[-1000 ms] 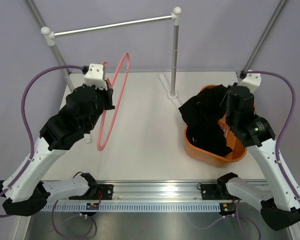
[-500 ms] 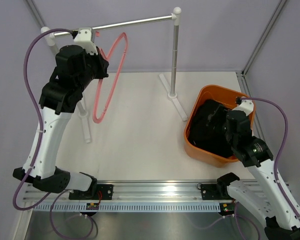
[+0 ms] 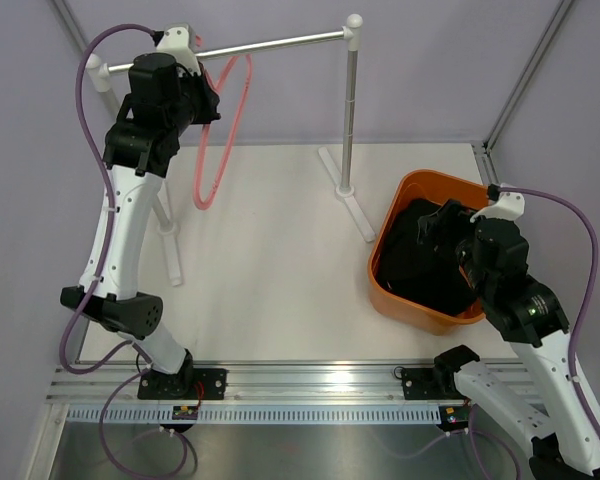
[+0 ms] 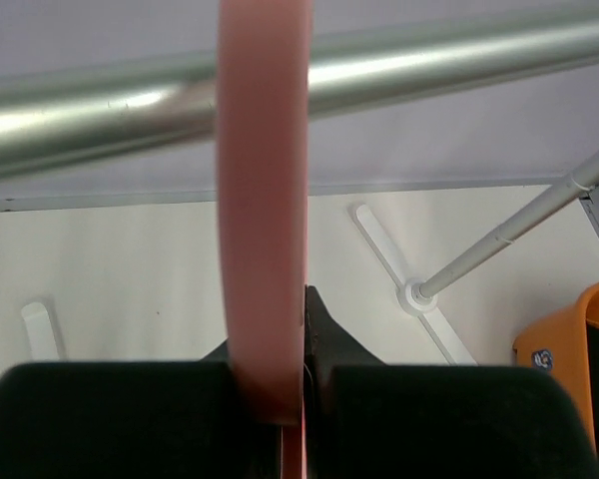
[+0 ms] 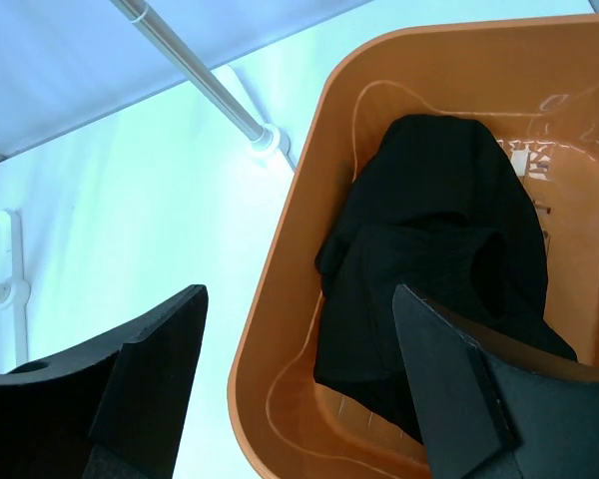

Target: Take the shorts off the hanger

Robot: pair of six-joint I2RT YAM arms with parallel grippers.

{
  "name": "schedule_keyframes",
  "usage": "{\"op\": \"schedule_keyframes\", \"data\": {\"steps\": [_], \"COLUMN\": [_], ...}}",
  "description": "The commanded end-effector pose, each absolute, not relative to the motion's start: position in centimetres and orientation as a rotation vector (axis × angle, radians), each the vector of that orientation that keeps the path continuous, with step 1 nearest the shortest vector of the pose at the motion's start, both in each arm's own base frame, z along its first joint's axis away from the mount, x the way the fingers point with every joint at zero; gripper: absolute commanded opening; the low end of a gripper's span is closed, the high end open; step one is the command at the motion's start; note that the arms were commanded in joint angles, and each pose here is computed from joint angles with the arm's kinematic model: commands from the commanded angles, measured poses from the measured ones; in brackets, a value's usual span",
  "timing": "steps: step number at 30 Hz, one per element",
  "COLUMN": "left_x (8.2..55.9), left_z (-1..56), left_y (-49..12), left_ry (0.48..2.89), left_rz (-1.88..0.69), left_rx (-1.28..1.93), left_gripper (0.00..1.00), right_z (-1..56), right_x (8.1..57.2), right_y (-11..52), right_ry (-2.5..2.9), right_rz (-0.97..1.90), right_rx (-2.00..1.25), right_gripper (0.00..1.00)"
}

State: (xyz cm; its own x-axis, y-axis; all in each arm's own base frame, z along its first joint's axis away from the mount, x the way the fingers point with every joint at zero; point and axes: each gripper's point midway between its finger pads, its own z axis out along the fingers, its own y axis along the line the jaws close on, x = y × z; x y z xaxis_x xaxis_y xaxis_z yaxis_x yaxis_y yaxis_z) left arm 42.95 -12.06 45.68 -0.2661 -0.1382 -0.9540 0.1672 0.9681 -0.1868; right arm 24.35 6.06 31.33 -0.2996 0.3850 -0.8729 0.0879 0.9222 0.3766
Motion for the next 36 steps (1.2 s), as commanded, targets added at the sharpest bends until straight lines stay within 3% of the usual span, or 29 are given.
{"op": "schedule_keyframes", "data": {"steps": [1,18,20,23,36], "left_x": [44.6,48.7,48.4,48.0,46.0], "left_z": [48.7,45.1,44.3,44.1,45.7], "left_y": [-11.6,-9.4,-9.0,-8.9,-8.2], "left_ry": [1.710,1.749,1.765,1.750,1.700], "left_rz": [-0.304,-0.173,-0.158,-0.164,-0.171], "left_rx": [-0.001,-0.122,-0.141,-0.149,-0.166], "left_gripper": [0.00,0.00,0.11,0.17,0.21], "right_z": [33.4,33.3,33.1,32.7,31.5], "right_x": [24.5,25.1,25.1,25.1,25.4], "right_y": [6.5,7.6,7.8,7.9,8.4], "right_ry": [1.817,1.833,1.841,1.849,1.874], "right_rz": [0.337,0.367,0.377,0.381,0.399], "right_rx": [0.303,0.259,0.258,0.259,0.256], "right_gripper": [0.84,0.83,0.83,0.83,0.82]}}
